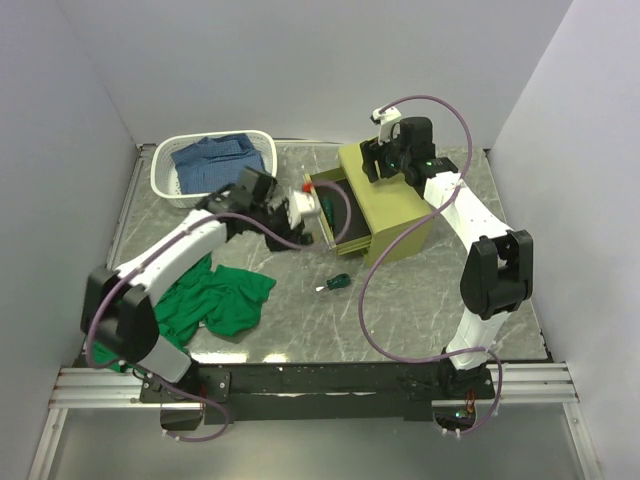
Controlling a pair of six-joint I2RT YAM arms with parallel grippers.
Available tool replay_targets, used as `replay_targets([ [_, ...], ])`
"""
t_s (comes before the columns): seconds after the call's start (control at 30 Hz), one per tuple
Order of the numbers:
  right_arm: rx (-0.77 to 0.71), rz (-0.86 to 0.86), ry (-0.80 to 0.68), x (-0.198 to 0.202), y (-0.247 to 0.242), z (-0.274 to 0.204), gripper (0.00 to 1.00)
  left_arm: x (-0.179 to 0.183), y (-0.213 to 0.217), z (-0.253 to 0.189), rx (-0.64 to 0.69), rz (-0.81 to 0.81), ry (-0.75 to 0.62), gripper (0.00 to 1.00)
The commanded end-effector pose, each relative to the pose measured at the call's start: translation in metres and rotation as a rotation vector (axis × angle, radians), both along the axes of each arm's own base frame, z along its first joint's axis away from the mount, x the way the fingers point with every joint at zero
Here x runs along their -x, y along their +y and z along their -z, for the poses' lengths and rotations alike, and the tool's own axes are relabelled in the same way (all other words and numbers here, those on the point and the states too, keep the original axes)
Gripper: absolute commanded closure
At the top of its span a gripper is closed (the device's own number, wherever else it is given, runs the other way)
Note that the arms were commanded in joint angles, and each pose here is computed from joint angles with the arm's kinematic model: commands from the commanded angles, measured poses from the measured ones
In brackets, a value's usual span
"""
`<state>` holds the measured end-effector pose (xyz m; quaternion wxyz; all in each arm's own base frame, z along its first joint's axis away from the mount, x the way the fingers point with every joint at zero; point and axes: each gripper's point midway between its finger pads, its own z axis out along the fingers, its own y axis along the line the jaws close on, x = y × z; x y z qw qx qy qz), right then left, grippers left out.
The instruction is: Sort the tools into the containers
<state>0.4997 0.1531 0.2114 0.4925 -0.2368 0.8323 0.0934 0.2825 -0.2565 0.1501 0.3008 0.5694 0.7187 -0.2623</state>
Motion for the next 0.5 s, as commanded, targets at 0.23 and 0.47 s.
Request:
replay_targets([
  [0.23, 0.073, 0.07, 0.263, 0.037, -0.016, 0.067, 0.23, -0.114, -0.074, -0.146, 0.523, -0.511, 0.18, 0.99],
  [0.47, 0.089, 0.107, 0.226, 0.032, -0.022, 0.059, 0.21, -0.159, -0.095, -0.141, 0.646, -0.779, 0.369, 0.99],
])
